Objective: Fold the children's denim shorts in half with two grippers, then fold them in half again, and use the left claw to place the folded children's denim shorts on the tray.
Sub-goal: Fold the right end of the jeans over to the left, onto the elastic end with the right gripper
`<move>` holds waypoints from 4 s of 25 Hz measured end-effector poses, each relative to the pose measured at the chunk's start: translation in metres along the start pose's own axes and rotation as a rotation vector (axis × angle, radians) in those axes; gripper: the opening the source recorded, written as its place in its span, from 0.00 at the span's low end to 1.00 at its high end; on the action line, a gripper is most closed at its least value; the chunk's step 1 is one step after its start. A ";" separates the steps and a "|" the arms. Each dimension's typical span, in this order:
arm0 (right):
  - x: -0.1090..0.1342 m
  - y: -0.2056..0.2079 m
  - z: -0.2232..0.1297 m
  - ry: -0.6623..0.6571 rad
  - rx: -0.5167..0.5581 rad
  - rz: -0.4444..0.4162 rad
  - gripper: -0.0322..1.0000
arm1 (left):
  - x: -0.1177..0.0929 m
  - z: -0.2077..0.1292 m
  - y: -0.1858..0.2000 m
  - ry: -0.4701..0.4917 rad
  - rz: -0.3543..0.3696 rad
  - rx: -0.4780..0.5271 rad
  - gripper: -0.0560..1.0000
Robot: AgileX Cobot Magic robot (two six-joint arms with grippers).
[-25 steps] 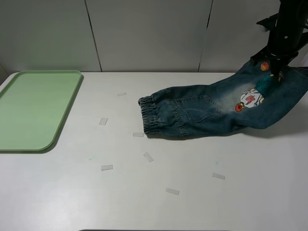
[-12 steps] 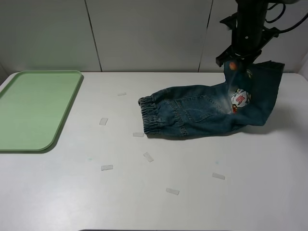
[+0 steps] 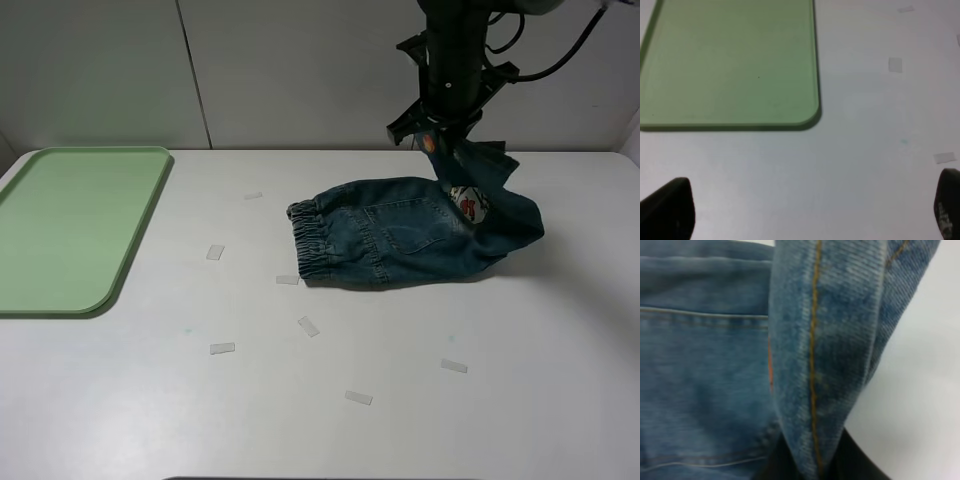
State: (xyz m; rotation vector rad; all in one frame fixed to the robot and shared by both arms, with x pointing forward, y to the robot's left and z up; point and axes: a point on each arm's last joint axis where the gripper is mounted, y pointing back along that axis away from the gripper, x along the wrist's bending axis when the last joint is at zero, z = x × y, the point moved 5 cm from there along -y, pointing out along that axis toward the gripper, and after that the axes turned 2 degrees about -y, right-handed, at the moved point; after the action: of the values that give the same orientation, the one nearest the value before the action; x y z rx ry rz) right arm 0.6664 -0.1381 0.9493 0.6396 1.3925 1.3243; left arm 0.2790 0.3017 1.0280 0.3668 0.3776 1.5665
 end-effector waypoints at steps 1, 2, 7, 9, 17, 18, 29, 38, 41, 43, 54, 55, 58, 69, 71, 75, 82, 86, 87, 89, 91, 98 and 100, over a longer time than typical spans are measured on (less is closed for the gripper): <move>0.005 0.002 0.000 -0.001 -0.002 0.009 0.05 | 0.000 0.000 0.000 0.000 0.000 0.000 0.96; 0.011 0.003 0.000 -0.001 -0.003 0.018 0.05 | 0.000 0.000 0.000 0.000 0.000 0.000 0.96; 0.031 0.009 -0.002 -0.006 -0.004 0.061 0.05 | 0.000 0.000 0.000 -0.001 0.000 0.000 0.96; 0.037 0.010 -0.003 -0.019 0.000 0.081 0.05 | 0.000 0.000 0.000 -0.001 0.000 0.000 0.96; 0.052 0.010 -0.007 -0.068 0.038 0.188 0.05 | 0.000 0.000 0.000 -0.001 0.000 0.000 0.96; 0.054 0.010 -0.008 -0.072 0.044 0.200 0.05 | 0.000 0.000 0.000 -0.001 0.000 0.000 0.96; 0.069 0.013 -0.011 -0.109 0.076 0.303 0.05 | 0.000 0.000 0.000 -0.001 0.000 0.000 0.96; 0.075 0.015 -0.012 -0.124 0.088 0.343 0.06 | 0.000 0.000 0.000 -0.001 0.000 0.000 0.96; 0.077 0.016 -0.012 -0.136 0.093 0.359 0.26 | 0.000 0.000 0.000 -0.001 0.000 0.000 0.96; 0.081 0.017 -0.013 -0.158 0.104 0.388 0.52 | 0.000 0.000 0.000 -0.001 0.000 0.000 0.96; 0.084 0.019 -0.013 -0.194 0.117 0.414 0.70 | 0.000 0.000 0.000 -0.001 0.000 0.000 0.96; 0.084 0.019 -0.013 -0.194 0.117 0.414 0.70 | 0.000 0.000 0.000 -0.001 0.000 0.000 0.96; 0.084 0.019 -0.013 -0.191 0.116 0.414 0.70 | 0.000 0.000 0.000 -0.001 0.000 0.000 0.96; 0.084 0.019 -0.013 -0.129 0.102 0.417 0.70 | 0.000 0.000 0.000 -0.001 0.000 0.000 0.96; 0.084 0.020 -0.013 -0.109 0.096 0.419 0.70 | 0.000 0.000 0.000 -0.001 0.000 0.000 0.96; 0.080 0.029 -0.012 -0.075 0.068 0.421 0.70 | 0.000 0.000 0.000 -0.001 0.000 0.000 0.96; 0.076 0.040 -0.011 0.017 0.022 0.428 0.70 | 0.000 0.000 0.000 -0.001 0.000 0.000 0.96; 0.076 0.040 -0.011 0.063 0.012 0.429 0.70 | 0.000 0.000 0.000 -0.001 0.000 0.000 0.96; 0.076 0.040 -0.011 0.069 0.010 0.429 0.70 | 0.000 0.000 0.000 -0.001 0.000 0.000 0.96; 0.075 0.039 -0.011 0.064 0.011 0.433 0.70 | 0.000 0.000 0.000 -0.001 0.000 0.000 0.96; 0.069 0.037 -0.010 0.046 0.015 0.441 0.70 | 0.000 0.000 0.000 -0.001 0.000 0.000 0.96; 0.053 0.008 0.000 -0.001 0.017 0.481 0.70 | 0.000 0.000 0.000 -0.001 0.000 0.000 0.96; 0.050 -0.005 0.002 -0.017 0.021 0.484 0.70 | 0.000 0.000 0.000 -0.001 0.000 0.000 0.96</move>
State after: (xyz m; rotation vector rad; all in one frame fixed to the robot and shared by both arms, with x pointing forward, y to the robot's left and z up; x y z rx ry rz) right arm 0.6547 -0.0931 0.9288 1.0457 1.2831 1.6755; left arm 0.2790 0.3017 1.0280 0.3675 0.3769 1.5663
